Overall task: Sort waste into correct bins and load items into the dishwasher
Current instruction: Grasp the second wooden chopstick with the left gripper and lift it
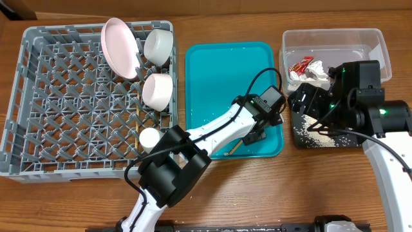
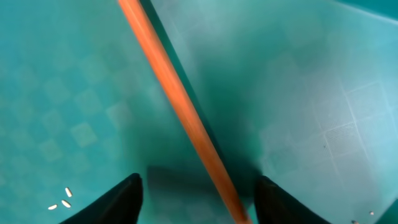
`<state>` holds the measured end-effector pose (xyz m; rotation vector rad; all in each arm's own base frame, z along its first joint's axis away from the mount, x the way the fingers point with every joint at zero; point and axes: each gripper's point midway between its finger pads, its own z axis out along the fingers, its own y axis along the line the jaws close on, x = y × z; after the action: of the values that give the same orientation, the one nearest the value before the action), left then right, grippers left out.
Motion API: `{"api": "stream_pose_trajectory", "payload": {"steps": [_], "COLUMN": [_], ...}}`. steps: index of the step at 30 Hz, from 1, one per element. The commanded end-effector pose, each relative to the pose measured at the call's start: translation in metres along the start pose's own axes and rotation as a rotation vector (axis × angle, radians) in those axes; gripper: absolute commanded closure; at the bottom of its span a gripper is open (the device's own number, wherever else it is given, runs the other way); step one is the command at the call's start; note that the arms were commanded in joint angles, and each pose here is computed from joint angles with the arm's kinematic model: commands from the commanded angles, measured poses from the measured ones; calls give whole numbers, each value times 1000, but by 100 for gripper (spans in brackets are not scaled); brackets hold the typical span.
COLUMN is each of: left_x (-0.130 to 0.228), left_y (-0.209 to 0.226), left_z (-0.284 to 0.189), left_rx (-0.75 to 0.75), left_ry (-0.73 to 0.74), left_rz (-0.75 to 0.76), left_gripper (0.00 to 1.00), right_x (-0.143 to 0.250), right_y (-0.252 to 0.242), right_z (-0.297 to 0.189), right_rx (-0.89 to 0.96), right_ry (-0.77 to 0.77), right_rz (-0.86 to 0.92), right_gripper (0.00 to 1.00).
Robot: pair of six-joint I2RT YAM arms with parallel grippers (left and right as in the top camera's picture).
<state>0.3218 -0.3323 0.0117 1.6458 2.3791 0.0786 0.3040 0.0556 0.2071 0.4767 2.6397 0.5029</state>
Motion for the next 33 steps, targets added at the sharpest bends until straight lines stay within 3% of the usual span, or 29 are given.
{"api": "stream_pose_trajectory", "payload": {"steps": [1,10,16,19,25,29,33], "left_x": [5,9,27,25,13,11,19], "left_y": [2,12,65,85,93,79,71], "left_z": [9,9,-3,-25,-49,-44,-42], "left_rx": [1,-5,-188,-188,-86,-17,1], "left_ry": [19,22,61,17,-88,-84,-45], "left_rz": [17,-7,-288,-393,-391,-238,-74], "left_gripper": [50,96,96,96,95,64,51], "right_x": [-4,-4,-4,-4,-4,-4,-4], "right_y": [3,3,3,3,3,3,3], "right_z": [-4,-4,-4,-4,-4,-4,-4], "right_rx": [-8,-8,-8,-8,-8,-8,-8], "right_ry": [-18,-18,-18,-18,-18,-18,-18], "right_rz": [-6,-6,-6,-6,-6,-6,-6], "right_gripper": [0,0,0,0,0,0,0]}}
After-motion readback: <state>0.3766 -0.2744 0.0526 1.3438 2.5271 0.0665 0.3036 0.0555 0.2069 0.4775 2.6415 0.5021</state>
